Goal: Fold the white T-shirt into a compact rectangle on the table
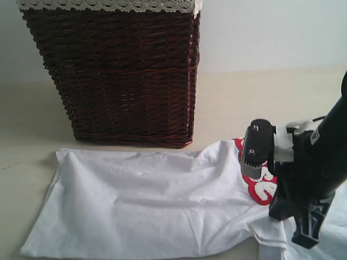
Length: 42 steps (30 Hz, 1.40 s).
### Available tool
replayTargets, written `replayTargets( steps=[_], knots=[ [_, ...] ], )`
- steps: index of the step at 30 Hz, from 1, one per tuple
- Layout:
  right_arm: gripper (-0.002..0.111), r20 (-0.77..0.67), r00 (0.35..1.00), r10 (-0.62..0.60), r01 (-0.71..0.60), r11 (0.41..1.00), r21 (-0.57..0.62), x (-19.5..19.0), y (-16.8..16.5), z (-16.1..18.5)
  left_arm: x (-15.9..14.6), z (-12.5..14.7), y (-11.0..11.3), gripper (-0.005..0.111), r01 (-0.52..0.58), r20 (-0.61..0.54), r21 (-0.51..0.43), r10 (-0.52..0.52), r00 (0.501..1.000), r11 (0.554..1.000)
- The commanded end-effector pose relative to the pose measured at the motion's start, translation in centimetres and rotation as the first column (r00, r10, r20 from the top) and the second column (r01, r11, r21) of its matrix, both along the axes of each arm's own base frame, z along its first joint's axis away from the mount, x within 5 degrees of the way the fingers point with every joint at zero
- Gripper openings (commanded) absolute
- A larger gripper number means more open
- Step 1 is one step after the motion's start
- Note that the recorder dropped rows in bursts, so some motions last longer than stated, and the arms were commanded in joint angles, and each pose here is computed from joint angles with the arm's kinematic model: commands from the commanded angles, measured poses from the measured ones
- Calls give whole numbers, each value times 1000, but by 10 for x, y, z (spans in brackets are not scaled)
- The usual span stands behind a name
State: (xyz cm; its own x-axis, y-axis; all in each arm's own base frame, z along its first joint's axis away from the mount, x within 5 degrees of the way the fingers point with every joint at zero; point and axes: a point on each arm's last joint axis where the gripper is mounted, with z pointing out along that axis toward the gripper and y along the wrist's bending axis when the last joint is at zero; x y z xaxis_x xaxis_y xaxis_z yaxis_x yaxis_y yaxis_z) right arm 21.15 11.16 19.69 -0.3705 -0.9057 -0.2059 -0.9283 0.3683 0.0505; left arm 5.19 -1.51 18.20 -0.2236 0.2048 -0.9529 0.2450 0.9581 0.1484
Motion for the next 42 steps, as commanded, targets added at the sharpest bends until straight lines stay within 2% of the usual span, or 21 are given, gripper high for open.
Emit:
replayTargets(
  steps=[1,8,12,16,21,23,27,31,34,36,38,40,42],
  knots=[
    [0,88,996,-11,11,1000,-4,20,5,8,0,0,0,3,-4,10,-6,4,1000,1000],
    [0,250,966,-61,68,998,-18,53,10,-4,0,0,0,3,-4,10,-6,4,1000,1000],
    [4,314,942,-119,116,993,30,65,14,-11,0,0,0,3,-4,10,-6,4,1000,1000],
    [23,380,900,-214,201,977,73,77,16,-16,0,0,0,3,-4,10,-6,4,1000,1000],
    [54,431,877,-212,226,974,17,86,11,-27,0,0,0,3,-4,10,-6,4,1000,1000],
    [61,436,871,-227,243,970,20,87,11,-29,0,0,0,3,-4,10,-6,4,1000,1000],
    [62,383,877,-289,302,953,28,83,10,-28,0,0,0,3,-4,10,-6,4,1000,1000],
    [62,290,912,-289,319,946,-63,72,4,-32,0,0,0,3,-4,10,-6,4,1000,1000],
    [58,235,933,-274,296,953,-65,65,5,-29,0,0,0,3,-4,10,-6,4,1000,1000],
    [56,290,919,-267,283,959,-13,64,6,-12,0,0,0,3,-4,10,-6,4,1000,1000],
    [56,325,891,-317,308,948,80,56,5,15,0,0,0,3,-4,10,-6,4,1000,1000],
    [56,245,912,-329,305,943,131,39,6,32,0,0,0,3,-4,10,-6,4,1000,1000],
    [56,130,932,-339,315,933,173,29,12,26,0,0,0,3,-4,10,-6,4,1000,1000]
  ],
)
